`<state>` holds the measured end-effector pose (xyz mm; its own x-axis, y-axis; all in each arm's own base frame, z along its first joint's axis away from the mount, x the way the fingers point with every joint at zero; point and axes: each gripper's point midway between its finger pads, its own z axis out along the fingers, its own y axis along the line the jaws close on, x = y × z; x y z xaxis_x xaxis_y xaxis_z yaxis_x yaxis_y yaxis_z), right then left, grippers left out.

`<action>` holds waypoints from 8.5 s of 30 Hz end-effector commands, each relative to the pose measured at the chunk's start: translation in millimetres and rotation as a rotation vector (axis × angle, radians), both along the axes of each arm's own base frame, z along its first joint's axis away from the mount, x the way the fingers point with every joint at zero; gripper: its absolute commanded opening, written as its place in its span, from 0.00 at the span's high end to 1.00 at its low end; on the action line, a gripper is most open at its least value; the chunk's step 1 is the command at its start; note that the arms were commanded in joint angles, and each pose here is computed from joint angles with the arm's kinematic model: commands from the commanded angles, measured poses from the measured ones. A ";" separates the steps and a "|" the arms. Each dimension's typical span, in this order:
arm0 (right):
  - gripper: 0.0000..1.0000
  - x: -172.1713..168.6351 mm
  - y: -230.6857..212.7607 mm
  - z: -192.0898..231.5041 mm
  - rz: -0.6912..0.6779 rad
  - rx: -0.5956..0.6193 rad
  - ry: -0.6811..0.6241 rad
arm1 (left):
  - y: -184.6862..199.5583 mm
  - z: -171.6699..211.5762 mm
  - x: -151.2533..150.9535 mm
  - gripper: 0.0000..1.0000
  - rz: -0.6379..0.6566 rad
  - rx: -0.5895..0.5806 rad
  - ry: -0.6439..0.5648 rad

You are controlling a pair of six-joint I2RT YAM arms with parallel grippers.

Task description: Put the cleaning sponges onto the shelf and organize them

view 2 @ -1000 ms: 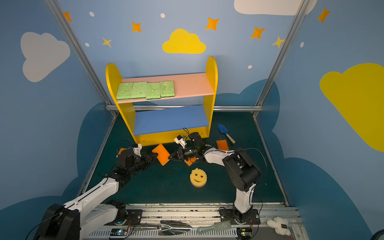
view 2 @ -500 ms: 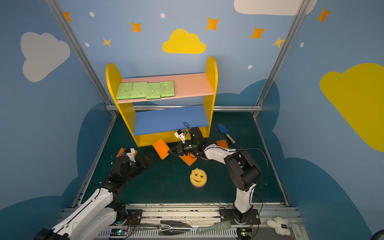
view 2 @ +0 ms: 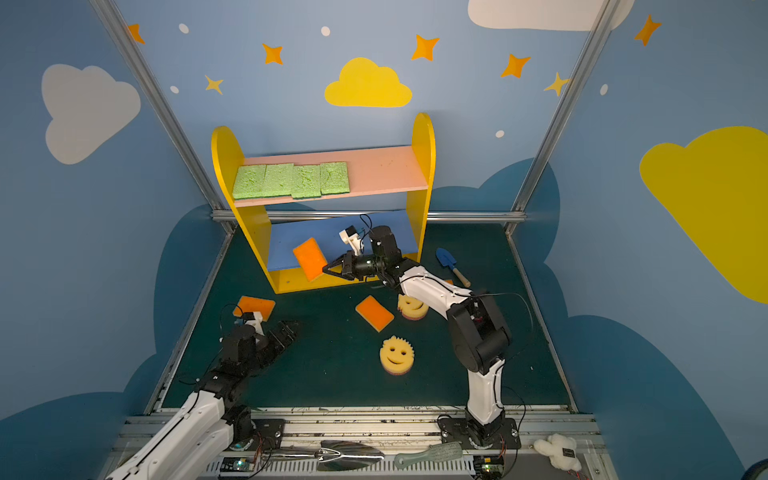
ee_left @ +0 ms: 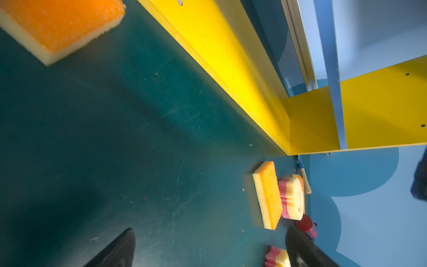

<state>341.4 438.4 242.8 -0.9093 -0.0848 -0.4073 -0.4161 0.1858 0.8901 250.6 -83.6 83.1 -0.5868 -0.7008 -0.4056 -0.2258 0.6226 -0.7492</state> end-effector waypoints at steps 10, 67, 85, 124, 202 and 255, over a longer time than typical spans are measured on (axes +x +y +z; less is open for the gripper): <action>1.00 46.3 51.9 -6.3 -0.149 0.007 0.029 | 27.1 -17.8 -12.1 0.01 0.108 0.076 -0.042; 0.50 51.4 165.5 -37.1 -0.177 0.042 0.133 | 30.4 -22.8 -17.4 0.01 0.120 0.078 -0.045; 0.31 35.7 142.6 -31.2 -0.149 -0.135 -0.016 | 18.6 -11.6 -15.3 0.01 0.052 0.061 -0.064; 0.41 27.4 92.2 -10.4 -0.177 -0.236 -0.127 | 12.5 -12.3 -8.8 0.01 0.022 0.060 -0.039; 0.85 86.0 108.0 -4.2 -0.198 -0.037 -0.038 | 8.2 -3.2 -3.0 0.01 0.006 0.053 -0.040; 0.63 79.6 117.1 -26.9 -0.165 -0.059 0.008 | 9.7 -7.9 -7.0 0.01 0.020 0.042 -0.038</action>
